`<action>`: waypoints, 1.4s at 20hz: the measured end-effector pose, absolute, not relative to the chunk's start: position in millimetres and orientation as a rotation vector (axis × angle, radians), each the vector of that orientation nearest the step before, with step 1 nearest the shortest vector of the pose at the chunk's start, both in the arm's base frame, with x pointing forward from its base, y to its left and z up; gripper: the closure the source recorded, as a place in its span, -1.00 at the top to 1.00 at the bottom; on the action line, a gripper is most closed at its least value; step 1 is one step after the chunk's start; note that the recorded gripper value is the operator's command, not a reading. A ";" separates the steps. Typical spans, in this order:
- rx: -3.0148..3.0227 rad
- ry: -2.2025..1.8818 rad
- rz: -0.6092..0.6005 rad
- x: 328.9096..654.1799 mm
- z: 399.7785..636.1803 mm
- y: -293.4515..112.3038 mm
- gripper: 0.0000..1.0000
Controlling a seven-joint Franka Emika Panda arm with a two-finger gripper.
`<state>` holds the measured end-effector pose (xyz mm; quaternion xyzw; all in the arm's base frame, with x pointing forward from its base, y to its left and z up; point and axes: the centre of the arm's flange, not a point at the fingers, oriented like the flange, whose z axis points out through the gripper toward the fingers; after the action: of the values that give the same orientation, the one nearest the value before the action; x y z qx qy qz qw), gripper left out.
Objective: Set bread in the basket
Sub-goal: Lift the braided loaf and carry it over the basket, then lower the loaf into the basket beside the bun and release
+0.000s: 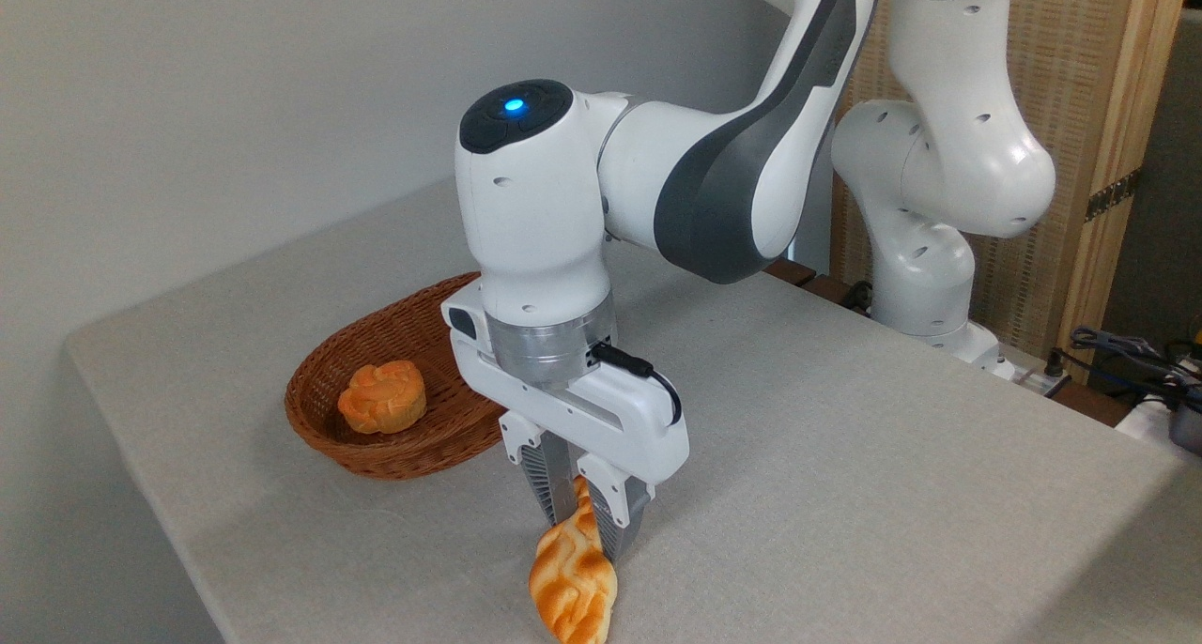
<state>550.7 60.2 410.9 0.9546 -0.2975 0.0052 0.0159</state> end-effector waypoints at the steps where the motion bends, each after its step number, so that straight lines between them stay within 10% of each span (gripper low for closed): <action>1: 2.968 -0.929 0.019 551.2 411.9 59.5 0.07; 5: 2.950 -0.946 -0.013 555.5 437.7 54.3 0.09; 11: 2.862 -1.135 -0.068 557.9 542.5 8.6 0.20; 13: 2.819 -1.242 -0.070 555.1 555.8 -34.3 0.47; 17: 2.749 -1.391 -0.106 540.4 551.5 -131.5 1.00; 28: 2.671 -1.533 -0.259 514.4 505.3 -197.2 1.00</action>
<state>514.4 -197.2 505.3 0.8640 -0.4959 -0.0837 0.0257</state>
